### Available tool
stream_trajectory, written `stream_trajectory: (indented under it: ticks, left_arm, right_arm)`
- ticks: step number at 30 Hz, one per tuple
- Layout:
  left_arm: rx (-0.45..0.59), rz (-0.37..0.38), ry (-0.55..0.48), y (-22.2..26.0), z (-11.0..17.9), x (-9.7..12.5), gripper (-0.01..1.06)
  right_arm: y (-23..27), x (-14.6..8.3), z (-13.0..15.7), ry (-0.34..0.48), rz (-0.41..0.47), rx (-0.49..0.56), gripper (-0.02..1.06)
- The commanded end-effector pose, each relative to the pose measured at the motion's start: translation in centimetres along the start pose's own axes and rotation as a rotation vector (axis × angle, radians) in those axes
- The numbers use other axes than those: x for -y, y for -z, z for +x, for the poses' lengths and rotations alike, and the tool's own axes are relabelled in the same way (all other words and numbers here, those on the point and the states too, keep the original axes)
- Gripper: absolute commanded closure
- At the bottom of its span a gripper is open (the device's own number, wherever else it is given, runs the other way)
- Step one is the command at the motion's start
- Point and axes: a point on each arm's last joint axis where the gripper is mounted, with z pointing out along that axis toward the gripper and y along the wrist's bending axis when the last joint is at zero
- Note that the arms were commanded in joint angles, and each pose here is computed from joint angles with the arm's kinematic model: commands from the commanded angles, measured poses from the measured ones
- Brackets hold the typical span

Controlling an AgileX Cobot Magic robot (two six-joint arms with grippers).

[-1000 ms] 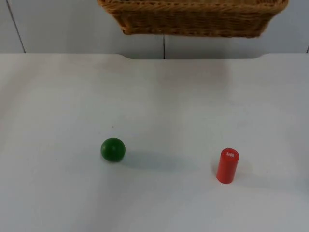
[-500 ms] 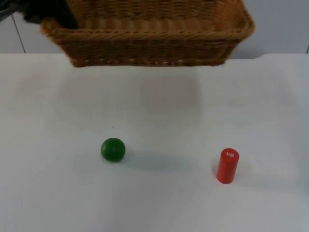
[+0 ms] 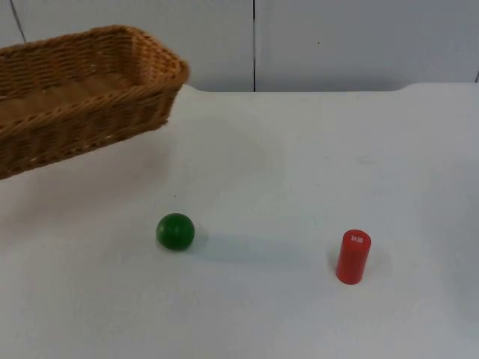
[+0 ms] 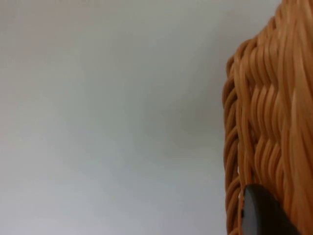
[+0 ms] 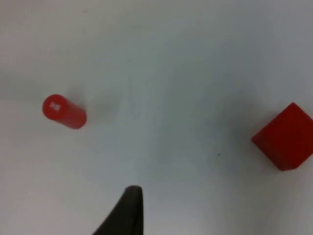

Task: Pick up the basket with the left hand and place the object to the left of the red cylinder into the basket with the right hand.

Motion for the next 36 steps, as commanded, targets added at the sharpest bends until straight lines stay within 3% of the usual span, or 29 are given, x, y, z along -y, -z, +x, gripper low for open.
stream_trajectory:
  ticks: [1,5,16,20,21,24,29,36]
  left_arm:
    - [0.057,0.038,0.047,0.7,0.3,-0.7,1.05]
    - [0.104,0.033,0.084,1.3,0.7,-3.1,1.05]
    - [0.173,0.01,0.134,1.3,0.3,-3.5,1.05]
    - [0.189,0.004,0.141,1.3,0.2,-3.6,1.05]
    - [0.189,0.004,0.141,1.3,0.2,-3.6,1.05]
    - [0.194,0.001,0.141,1.3,0.1,-3.7,1.05]
    - [0.196,-0.001,0.141,1.3,0.1,-3.7,1.05]
    - [0.203,-0.006,0.142,1.3,0.0,-3.7,1.05]
  right_arm:
    - [0.0,-0.5,0.0,0.031,-0.027,-0.002,-0.01]
    - [-0.1,-2.8,0.1,0.202,-0.081,0.001,-0.01]
    - [-1.3,-7.4,0.4,0.44,-0.209,-0.067,-0.01]
    - [-3.5,-12.3,-1.3,0.551,-0.293,-0.099,-0.01]
    - [-3.5,-12.3,-1.3,0.551,-0.293,-0.099,-0.01]
    - [-6.0,-15.7,-2.8,0.595,-0.33,-0.065,-0.01]
    - [-10.1,-19.2,-4.3,0.653,-0.332,-0.043,-0.01]
    - [-15.6,-22.4,-6.0,0.73,-0.316,-0.059,-0.01]
